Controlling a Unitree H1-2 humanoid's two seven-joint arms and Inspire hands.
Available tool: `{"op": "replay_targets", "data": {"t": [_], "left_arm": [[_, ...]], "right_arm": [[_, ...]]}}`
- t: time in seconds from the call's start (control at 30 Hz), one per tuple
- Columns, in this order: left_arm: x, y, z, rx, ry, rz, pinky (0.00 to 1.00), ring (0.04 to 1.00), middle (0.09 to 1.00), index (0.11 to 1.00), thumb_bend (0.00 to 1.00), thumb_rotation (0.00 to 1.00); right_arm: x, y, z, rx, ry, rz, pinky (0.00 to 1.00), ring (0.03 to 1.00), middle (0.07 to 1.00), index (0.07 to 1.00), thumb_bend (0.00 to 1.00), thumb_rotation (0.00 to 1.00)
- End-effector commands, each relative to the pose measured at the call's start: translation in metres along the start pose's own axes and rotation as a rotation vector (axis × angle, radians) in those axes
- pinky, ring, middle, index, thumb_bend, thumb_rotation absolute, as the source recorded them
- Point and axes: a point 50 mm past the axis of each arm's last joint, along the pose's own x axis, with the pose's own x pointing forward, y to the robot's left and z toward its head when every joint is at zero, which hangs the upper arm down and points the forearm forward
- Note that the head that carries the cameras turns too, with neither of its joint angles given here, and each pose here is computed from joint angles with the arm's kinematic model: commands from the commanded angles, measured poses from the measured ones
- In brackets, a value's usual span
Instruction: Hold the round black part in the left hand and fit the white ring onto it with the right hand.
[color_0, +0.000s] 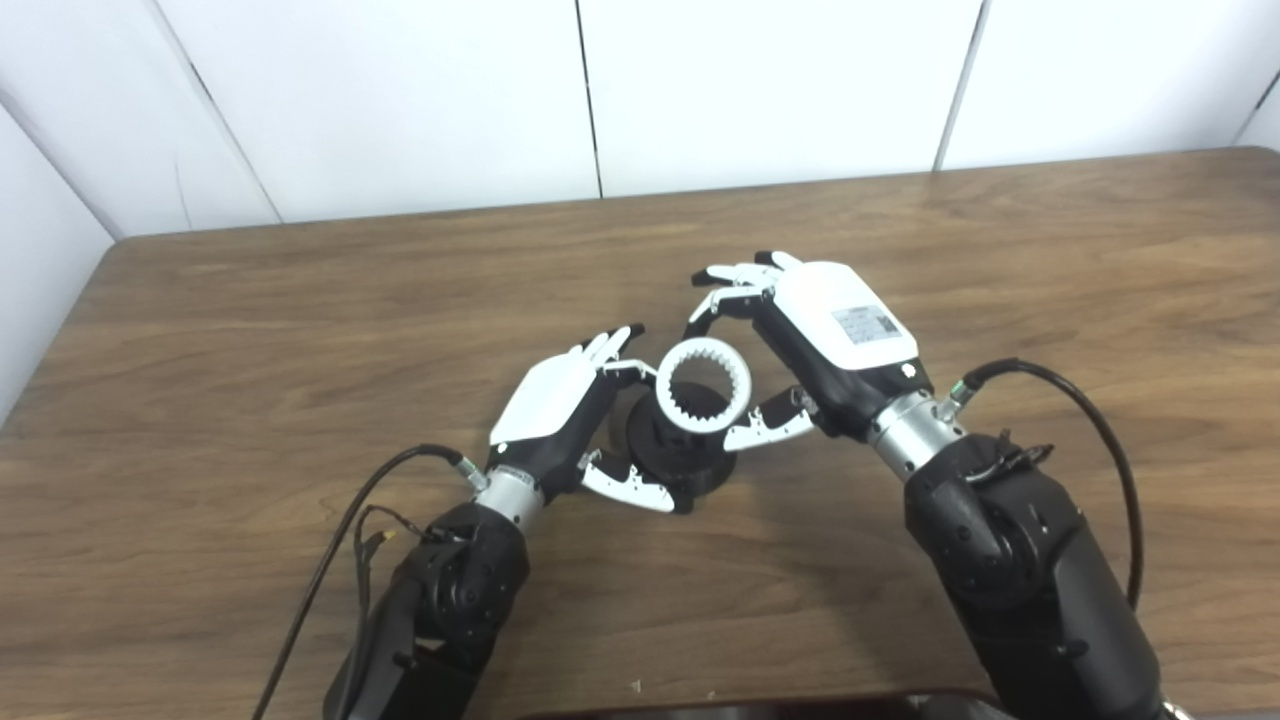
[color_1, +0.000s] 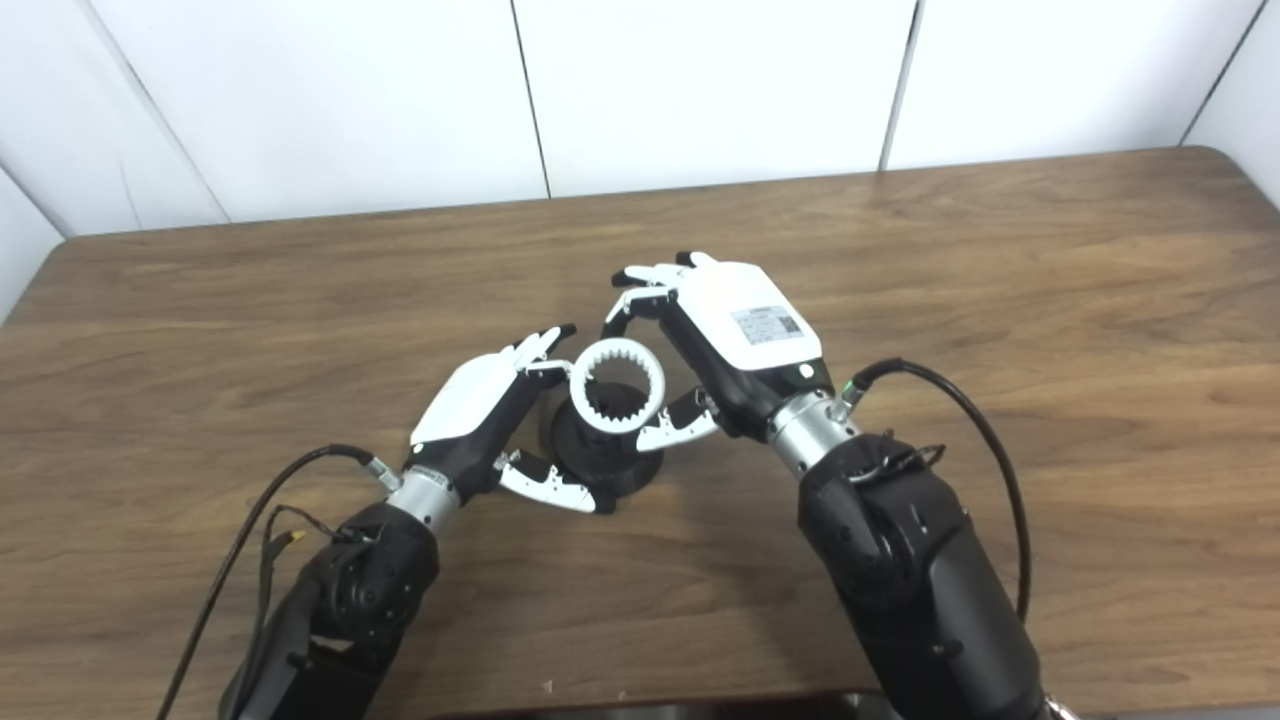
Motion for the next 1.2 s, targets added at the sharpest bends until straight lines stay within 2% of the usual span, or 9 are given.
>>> {"op": "replay_targets", "data": {"t": [0.0,0.37,1.17], "left_arm": [[0.008,0.021,0.014,0.026,-0.052,0.063,1.00,1.000,1.000,0.616,0.93,0.30],[0.008,0.019,0.017,0.021,-0.056,0.061,1.00,1.000,1.000,0.616,0.92,0.28],[0.009,0.013,0.021,0.007,-0.068,0.059,1.00,1.000,1.000,0.607,0.94,0.26]], "right_arm": [[0.000,-0.012,0.006,-0.021,-0.040,-0.054,0.91,0.851,0.848,0.492,0.52,0.16],[0.006,0.000,0.005,-0.009,-0.044,-0.028,0.89,0.841,0.842,0.491,0.52,0.16],[0.024,0.003,0.006,-0.019,-0.052,-0.004,0.90,0.836,0.845,0.492,0.52,0.16]]}}
